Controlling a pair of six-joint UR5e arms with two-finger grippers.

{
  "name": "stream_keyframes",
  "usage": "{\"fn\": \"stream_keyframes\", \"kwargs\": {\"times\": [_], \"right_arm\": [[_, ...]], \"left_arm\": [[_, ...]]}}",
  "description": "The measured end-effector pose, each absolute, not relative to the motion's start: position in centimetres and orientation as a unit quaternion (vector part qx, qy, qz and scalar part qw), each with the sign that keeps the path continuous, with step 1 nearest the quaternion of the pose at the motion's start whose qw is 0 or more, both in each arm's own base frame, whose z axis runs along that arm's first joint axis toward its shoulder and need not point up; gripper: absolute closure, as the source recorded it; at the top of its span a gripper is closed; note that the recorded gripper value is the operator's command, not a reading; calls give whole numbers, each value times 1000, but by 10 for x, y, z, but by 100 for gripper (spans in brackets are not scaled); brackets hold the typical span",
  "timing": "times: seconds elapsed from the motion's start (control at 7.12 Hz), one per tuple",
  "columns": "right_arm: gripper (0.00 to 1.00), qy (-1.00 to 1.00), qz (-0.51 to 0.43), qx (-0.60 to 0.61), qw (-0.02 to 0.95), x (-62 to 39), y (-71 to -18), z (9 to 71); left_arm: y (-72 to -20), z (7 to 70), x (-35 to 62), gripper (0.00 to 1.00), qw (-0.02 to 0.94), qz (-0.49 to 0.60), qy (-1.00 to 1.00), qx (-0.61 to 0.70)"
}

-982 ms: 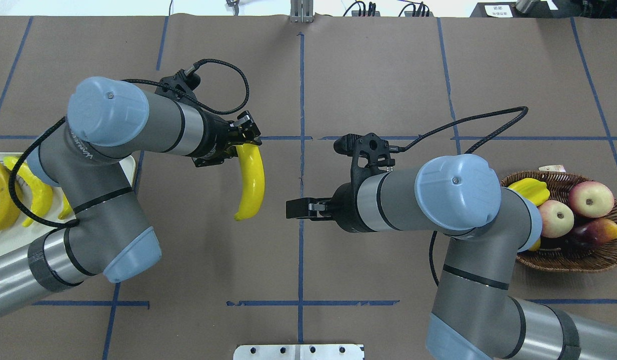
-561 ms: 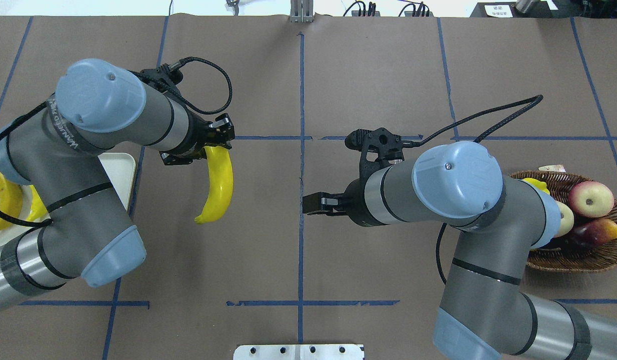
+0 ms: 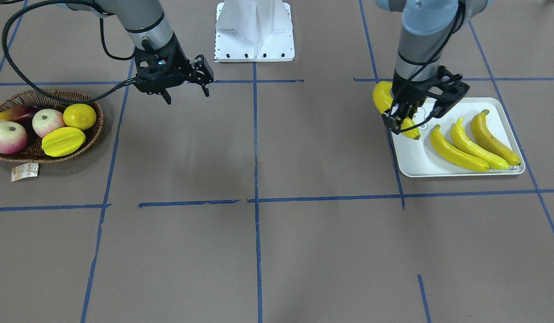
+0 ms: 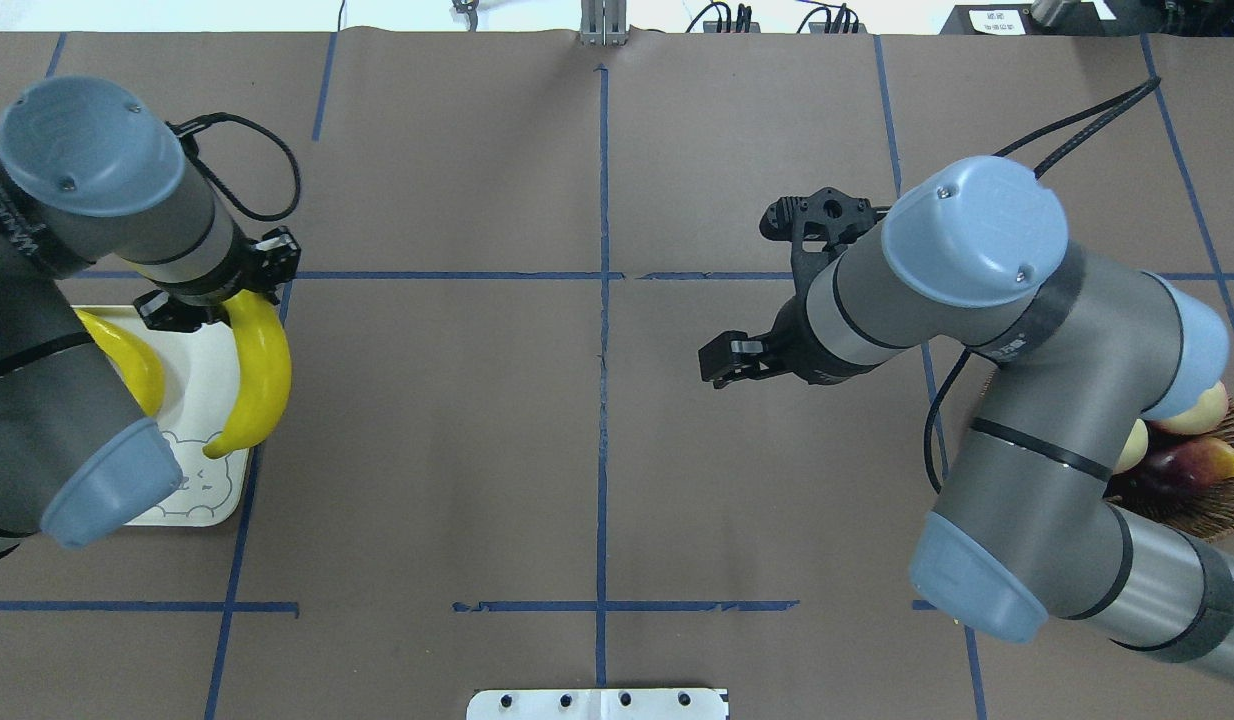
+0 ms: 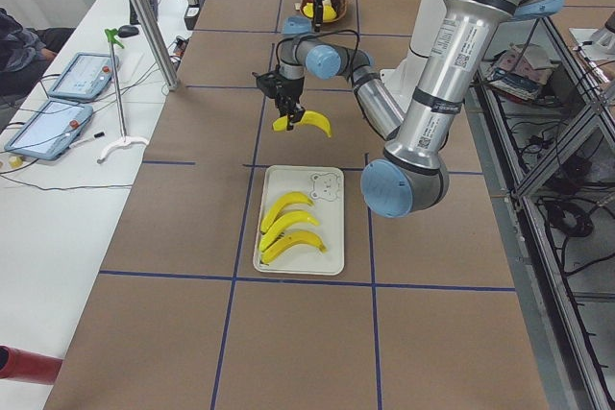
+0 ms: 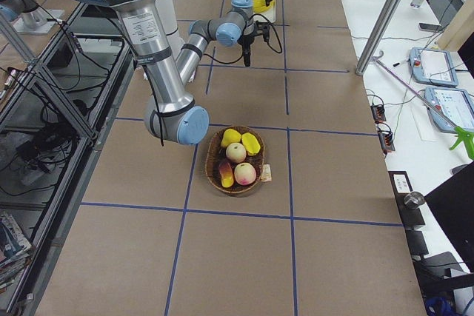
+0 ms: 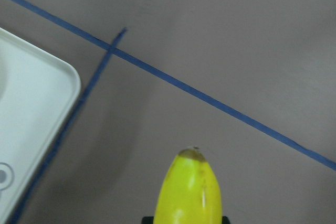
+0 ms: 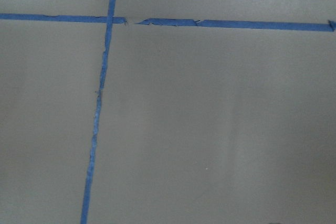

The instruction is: Transfer all bananas from basket to plate

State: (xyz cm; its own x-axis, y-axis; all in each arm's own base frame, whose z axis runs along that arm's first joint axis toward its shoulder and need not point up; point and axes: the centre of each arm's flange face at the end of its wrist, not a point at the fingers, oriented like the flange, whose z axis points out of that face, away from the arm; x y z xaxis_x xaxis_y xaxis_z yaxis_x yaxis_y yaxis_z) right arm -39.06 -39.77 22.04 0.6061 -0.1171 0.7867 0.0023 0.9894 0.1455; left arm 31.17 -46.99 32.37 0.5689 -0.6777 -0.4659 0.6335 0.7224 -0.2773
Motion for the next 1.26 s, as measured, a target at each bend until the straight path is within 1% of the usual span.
{"fn": "stream_keyframes", "kwargs": {"times": [0.42, 0.56, 0.84, 0.98, 1.12, 1.26], "right_arm": [[1, -433, -52, 66, 898, -364, -408, 241], [1, -432, -52, 65, 898, -362, -408, 243], [1, -432, -53, 66, 898, -361, -407, 243], [1, -433, -52, 66, 898, -360, -407, 243], [1, -433, -53, 66, 897, -359, -406, 243], [1, -433, -53, 67, 897, -359, -406, 243]], "left_arm": [[-479, 386, 284, 100, 823, -493, 274, -65], [-486, 404, 289, 98, 804, -519, 281, -72], [-502, 445, 302, 93, 791, -534, 289, -74], [-507, 465, 305, 81, 794, -529, 291, -71], [-510, 481, 302, 64, 802, -517, 293, -64], [-513, 494, 293, 51, 811, -505, 290, -57]]}}
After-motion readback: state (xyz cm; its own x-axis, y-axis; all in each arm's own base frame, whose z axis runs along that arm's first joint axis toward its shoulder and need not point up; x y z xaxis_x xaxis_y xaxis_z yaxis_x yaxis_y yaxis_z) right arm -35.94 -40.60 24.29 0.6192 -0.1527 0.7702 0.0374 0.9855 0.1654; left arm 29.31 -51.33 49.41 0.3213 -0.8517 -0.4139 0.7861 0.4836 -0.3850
